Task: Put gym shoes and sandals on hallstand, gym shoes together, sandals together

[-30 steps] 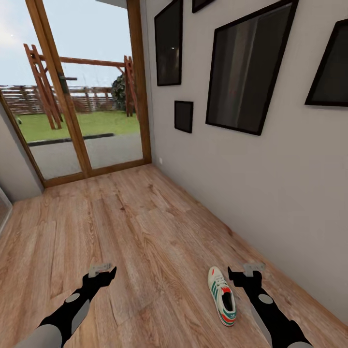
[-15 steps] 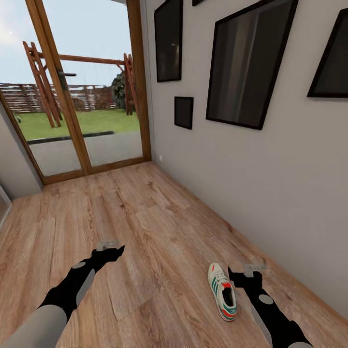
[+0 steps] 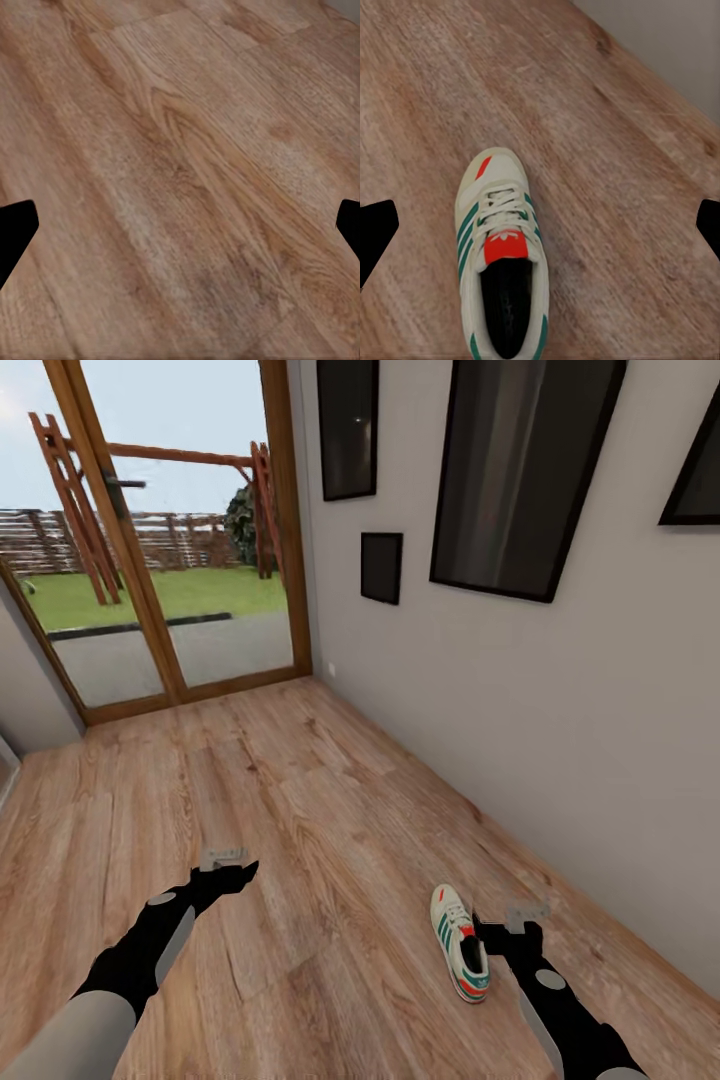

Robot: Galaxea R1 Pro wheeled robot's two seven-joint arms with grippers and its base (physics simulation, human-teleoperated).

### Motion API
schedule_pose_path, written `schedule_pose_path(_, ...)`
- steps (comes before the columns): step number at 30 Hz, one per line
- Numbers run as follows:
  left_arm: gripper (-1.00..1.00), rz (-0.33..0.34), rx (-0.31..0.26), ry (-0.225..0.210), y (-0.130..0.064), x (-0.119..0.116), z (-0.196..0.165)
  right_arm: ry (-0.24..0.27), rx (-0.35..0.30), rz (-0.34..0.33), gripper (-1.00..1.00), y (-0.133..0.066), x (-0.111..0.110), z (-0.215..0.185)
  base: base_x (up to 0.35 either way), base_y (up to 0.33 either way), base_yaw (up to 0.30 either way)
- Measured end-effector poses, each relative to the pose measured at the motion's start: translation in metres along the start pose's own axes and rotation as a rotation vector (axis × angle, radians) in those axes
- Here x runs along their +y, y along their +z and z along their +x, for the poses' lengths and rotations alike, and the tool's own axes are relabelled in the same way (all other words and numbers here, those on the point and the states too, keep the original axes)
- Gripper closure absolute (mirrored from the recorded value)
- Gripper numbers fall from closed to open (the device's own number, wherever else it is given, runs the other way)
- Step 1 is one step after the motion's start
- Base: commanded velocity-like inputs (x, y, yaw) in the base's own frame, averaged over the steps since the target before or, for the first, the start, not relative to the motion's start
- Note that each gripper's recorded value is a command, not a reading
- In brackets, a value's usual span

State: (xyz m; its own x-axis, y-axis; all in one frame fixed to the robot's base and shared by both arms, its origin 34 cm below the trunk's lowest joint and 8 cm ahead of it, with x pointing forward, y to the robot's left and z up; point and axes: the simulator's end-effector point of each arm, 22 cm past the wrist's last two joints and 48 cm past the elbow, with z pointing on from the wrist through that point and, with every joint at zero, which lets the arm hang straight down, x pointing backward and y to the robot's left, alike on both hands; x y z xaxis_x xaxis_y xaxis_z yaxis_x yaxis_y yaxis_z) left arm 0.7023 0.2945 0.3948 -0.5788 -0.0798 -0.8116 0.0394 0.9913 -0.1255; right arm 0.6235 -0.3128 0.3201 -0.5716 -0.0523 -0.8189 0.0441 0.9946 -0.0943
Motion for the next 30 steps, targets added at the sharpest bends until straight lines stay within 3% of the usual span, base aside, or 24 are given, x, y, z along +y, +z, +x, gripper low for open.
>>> schedule_pose_path(30,-1.00,-0.015,0.163,-0.014,0.037,0.014,0.101,-0.016,0.168,-0.010,-1.00,0.019,0.007,0.098,0.000,0.000,0.000)
